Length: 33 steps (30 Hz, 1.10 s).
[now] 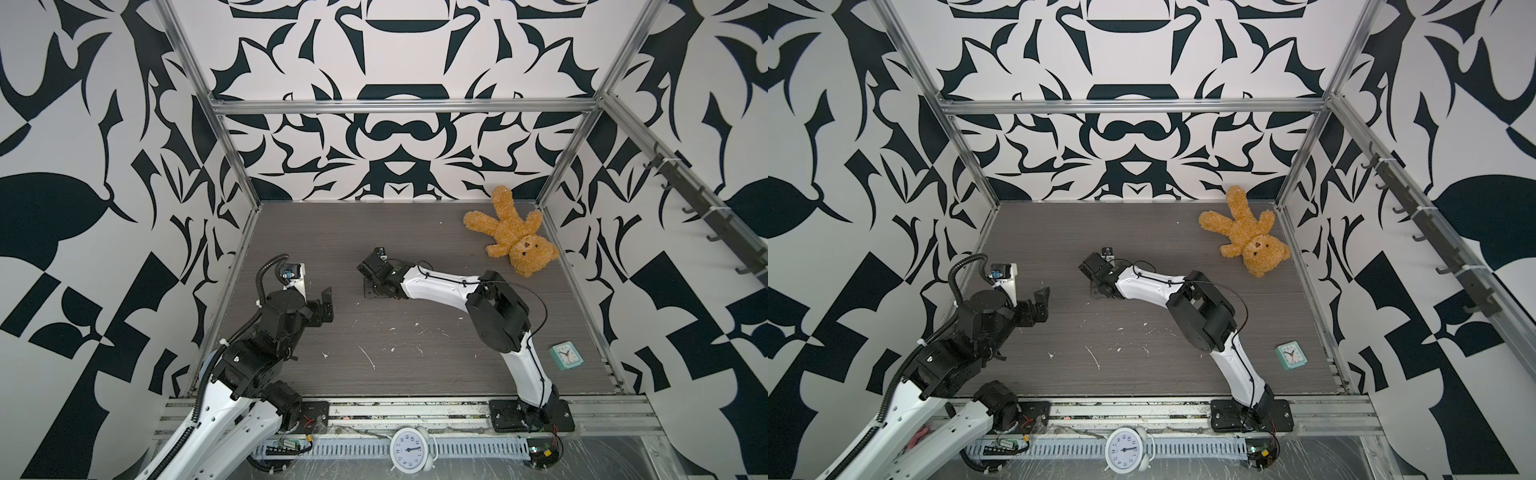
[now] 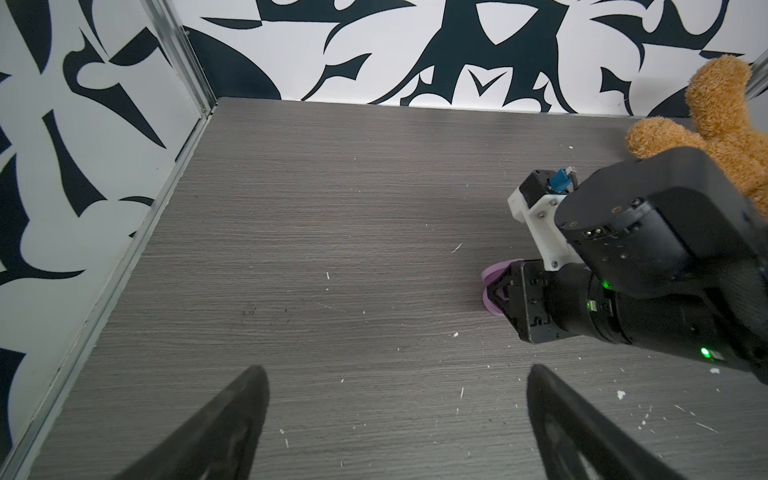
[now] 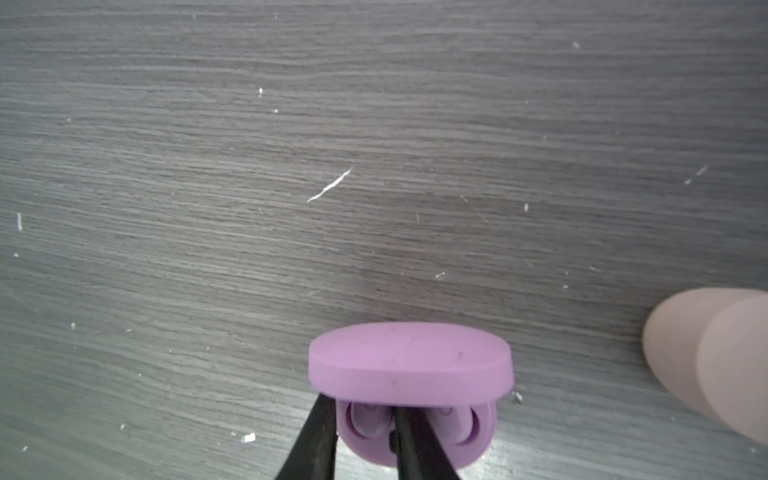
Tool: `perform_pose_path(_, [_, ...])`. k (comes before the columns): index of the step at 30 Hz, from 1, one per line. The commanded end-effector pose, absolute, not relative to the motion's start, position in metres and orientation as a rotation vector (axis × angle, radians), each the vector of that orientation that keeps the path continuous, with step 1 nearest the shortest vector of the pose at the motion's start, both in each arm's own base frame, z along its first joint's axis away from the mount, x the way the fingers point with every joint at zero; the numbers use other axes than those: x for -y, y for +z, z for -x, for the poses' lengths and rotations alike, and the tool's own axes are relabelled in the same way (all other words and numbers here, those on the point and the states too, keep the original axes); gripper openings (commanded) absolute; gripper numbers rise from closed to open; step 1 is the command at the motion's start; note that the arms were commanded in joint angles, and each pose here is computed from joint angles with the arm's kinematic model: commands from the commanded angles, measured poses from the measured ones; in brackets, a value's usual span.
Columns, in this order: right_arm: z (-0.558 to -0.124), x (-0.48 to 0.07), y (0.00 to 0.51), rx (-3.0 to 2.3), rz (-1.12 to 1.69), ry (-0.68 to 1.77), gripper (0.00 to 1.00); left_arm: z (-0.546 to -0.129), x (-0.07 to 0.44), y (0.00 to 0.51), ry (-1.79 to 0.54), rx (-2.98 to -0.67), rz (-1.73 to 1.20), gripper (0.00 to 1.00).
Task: Insert the wireless bluetooth earbuds into the charging case
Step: 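Press the second earbud into the other slot of the case, then push the lilac case lid closed with the right gripper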
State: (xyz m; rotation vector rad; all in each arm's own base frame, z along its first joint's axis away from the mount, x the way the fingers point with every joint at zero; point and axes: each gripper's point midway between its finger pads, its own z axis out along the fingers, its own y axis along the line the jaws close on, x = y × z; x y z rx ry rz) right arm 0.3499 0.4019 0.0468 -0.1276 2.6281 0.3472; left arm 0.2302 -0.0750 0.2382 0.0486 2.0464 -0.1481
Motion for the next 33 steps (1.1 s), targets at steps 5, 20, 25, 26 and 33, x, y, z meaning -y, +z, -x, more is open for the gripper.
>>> perform_pose_path(5, [-0.343, -0.414, 0.09, -2.572, 0.127, 0.453, 0.33, -0.228, 0.075, 0.229, -0.137, -2.071, -0.064, 0.99])
perform_pose_path(20, [-0.357, -0.409, 0.164, -2.448, 0.228, 0.528, 0.79, -0.229, 0.076, 0.228, -0.14, -2.075, -0.069, 0.99])
perform_pose_path(25, [-0.378, -0.405, 0.167, -2.465, 0.266, 0.571, 0.85, -0.229, 0.076, 0.229, -0.14, -2.073, -0.071, 0.99])
perform_pose_path(26, [-0.382, -0.403, 0.164, -2.481, 0.272, 0.565, 0.85, -0.229, 0.076, 0.229, -0.138, -2.072, -0.068, 0.99])
perform_pose_path(33, [-0.39, -0.417, 0.148, -2.551, 0.388, 0.579, 0.86, -0.229, 0.076, 0.229, -0.137, -2.073, -0.07, 0.99])
